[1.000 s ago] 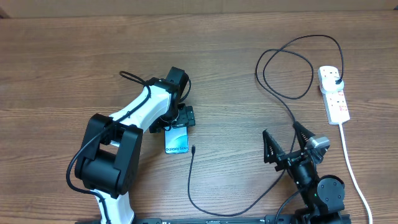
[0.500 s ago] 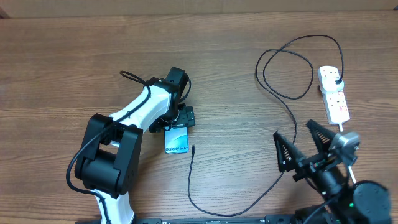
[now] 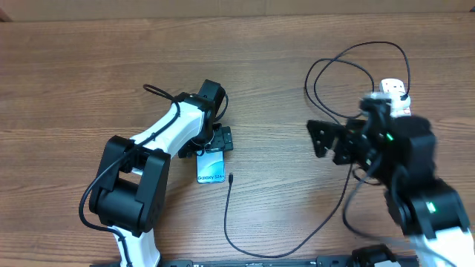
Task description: Plug charger to phone and switch on socket
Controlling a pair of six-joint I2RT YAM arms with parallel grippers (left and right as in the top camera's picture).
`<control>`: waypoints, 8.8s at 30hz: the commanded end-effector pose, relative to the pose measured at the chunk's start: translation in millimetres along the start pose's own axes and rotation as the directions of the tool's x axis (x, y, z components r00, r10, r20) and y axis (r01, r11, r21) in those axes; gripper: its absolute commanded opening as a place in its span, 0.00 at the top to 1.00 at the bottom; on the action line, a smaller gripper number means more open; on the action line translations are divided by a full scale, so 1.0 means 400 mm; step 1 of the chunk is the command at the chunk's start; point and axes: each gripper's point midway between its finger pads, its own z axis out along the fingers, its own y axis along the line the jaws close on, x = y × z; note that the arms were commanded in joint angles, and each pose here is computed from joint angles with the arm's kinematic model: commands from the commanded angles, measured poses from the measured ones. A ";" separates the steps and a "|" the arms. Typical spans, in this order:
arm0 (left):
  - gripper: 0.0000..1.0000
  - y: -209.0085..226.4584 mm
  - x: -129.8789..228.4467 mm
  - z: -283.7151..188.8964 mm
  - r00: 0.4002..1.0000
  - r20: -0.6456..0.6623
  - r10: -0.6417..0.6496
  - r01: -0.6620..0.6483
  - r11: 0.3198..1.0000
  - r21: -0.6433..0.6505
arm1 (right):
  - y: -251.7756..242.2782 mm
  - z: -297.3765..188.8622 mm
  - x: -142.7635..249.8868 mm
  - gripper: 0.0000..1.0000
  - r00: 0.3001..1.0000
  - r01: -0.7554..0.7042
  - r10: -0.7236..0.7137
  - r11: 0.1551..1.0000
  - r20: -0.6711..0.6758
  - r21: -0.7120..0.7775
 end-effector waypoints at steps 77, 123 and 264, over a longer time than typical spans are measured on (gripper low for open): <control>0.28 -0.127 0.157 -0.061 0.905 -0.366 0.217 0.066 0.777 0.626 | 0.143 0.392 0.442 0.02 0.780 -0.280 0.118 0.944 -0.615 -0.174; 0.12 -0.158 0.145 -0.105 0.909 -0.220 0.353 -0.055 0.625 0.779 | 0.228 0.409 0.520 0.96 0.702 -0.361 0.098 0.903 -0.705 -0.234; 0.96 -0.314 0.509 -0.377 0.431 -0.838 0.334 0.525 0.663 0.534 | -0.236 0.428 0.367 0.00 0.772 -0.393 0.430 0.902 -0.468 0.181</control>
